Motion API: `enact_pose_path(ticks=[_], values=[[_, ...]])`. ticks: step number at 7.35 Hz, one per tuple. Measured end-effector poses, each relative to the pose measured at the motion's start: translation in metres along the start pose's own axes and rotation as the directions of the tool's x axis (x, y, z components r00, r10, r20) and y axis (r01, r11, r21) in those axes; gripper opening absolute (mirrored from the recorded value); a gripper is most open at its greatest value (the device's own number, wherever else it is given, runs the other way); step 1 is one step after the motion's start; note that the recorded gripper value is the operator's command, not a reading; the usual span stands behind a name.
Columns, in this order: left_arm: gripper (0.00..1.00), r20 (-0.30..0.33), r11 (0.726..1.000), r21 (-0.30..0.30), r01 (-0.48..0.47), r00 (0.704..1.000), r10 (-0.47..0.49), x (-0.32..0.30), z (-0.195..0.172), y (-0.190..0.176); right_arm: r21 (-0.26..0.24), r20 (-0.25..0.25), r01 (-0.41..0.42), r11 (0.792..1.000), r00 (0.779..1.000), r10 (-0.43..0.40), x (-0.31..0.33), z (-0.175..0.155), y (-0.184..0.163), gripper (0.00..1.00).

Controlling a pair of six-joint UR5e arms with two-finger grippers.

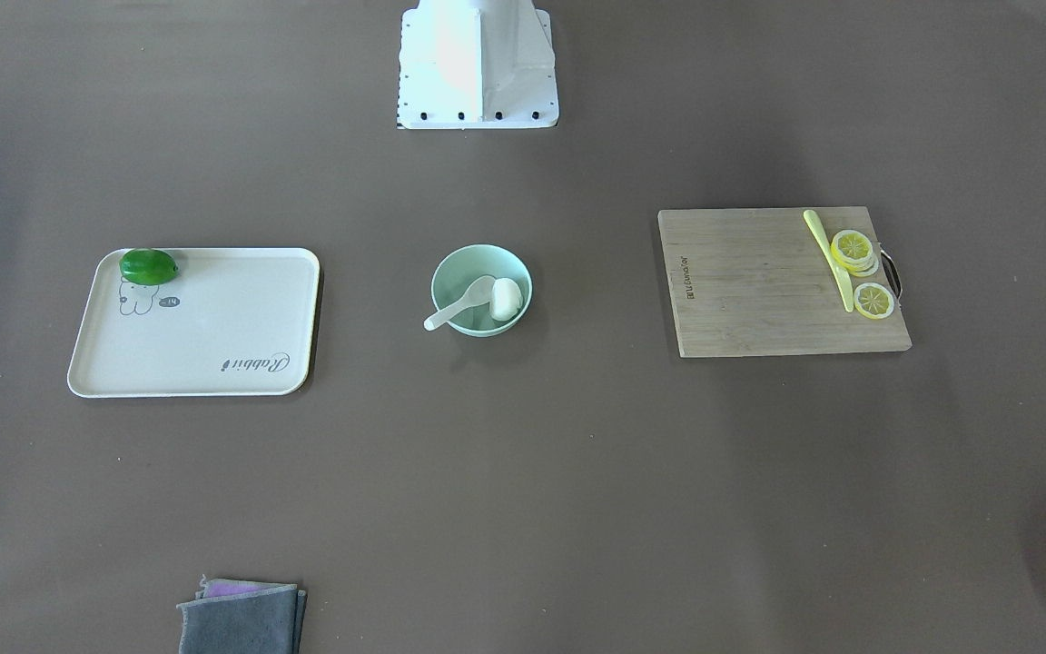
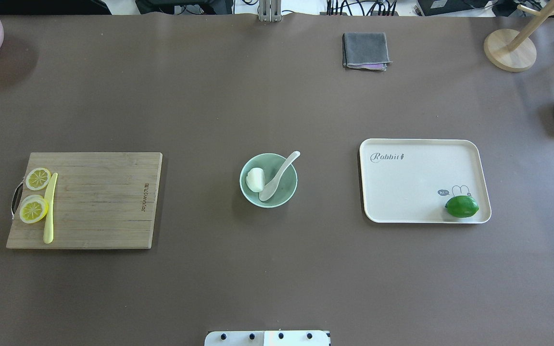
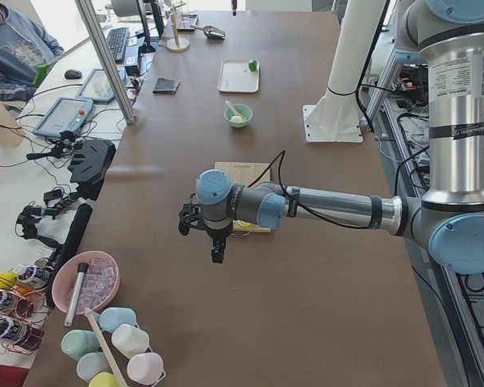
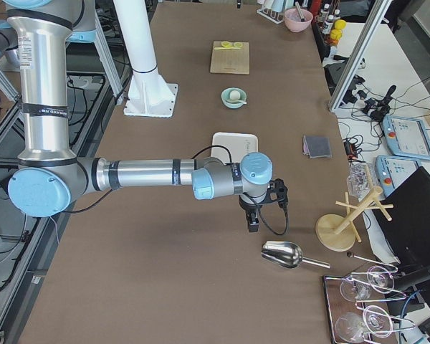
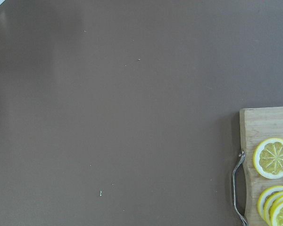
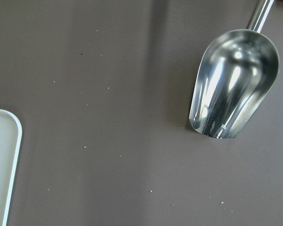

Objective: Put spoon and bun in bowl

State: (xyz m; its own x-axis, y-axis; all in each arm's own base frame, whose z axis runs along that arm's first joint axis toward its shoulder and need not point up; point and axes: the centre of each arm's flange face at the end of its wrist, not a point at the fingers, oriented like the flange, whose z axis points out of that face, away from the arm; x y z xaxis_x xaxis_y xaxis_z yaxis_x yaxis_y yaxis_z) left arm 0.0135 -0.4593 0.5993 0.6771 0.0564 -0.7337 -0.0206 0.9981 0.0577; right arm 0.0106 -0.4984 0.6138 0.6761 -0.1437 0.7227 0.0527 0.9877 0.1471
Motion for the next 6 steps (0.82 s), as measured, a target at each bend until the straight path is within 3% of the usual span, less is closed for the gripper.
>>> enact_pose_path(ticks=[6], values=[[0.98,-0.007,0.999,0.022,-0.023,1.000,0.023,0.013,-0.009,-0.012,-0.017,-0.008,-0.021,1.000,1.000,0.021,0.007,0.006,0.006,1.00]])
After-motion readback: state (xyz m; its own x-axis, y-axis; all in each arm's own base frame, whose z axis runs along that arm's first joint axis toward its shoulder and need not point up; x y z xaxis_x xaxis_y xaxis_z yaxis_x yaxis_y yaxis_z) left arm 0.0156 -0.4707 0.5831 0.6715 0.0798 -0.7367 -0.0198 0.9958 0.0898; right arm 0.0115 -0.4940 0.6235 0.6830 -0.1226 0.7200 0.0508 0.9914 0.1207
